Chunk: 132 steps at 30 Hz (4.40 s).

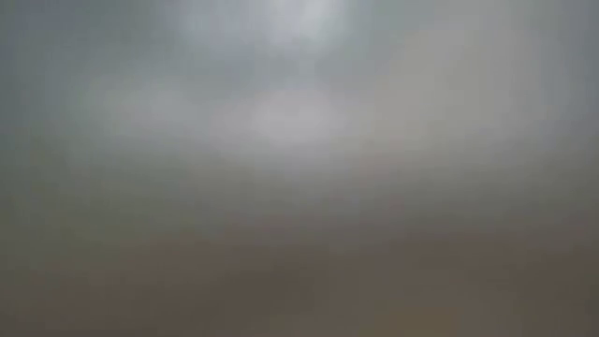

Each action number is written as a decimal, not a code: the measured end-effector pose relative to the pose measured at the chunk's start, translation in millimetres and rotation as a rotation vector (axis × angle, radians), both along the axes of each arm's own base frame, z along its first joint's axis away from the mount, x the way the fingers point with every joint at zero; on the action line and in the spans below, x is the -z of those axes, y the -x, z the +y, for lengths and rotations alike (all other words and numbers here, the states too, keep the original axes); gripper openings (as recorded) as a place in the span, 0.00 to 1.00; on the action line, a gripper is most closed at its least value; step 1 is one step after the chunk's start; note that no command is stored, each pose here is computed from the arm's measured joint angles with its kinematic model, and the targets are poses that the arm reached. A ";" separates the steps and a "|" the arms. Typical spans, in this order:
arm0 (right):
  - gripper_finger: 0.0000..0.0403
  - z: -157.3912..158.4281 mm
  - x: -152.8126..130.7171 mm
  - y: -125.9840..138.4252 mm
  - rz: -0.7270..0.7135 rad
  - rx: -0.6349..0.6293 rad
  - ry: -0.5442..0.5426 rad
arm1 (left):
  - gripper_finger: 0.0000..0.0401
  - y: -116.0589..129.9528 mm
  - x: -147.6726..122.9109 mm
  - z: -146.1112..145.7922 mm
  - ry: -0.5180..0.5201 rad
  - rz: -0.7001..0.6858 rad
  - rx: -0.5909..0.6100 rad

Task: Sort silverware by color (type)
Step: Put the black fork into the orange bin, then put the blue fork into the yellow bin

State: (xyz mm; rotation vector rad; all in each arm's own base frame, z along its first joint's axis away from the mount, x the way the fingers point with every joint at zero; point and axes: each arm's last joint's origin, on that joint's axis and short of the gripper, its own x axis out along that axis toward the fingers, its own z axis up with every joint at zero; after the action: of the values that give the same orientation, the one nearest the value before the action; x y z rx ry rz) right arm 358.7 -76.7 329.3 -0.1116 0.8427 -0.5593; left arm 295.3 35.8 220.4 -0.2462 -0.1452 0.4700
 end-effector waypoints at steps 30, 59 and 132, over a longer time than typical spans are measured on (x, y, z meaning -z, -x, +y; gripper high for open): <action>0.02 302.9 26.7 151.4 0.437 -0.072 -0.561 | 0.31 -2.1 1.5 -8.3 0.090 -0.014 0.298; 0.23 311.1 97.2 168.5 0.596 -0.053 -0.780 | 0.31 17.6 13.7 -23.0 0.370 0.310 0.457; 0.24 200.8 30.5 103.8 0.323 -0.263 -0.270 | 0.31 109.5 53.1 -84.7 0.336 1.429 0.164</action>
State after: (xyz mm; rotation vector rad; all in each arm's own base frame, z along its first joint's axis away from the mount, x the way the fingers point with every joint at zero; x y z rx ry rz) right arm 255.0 124.1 298.9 -0.0645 1.1892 -0.1769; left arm 185.8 -48.8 167.3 -0.1994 1.3479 0.4139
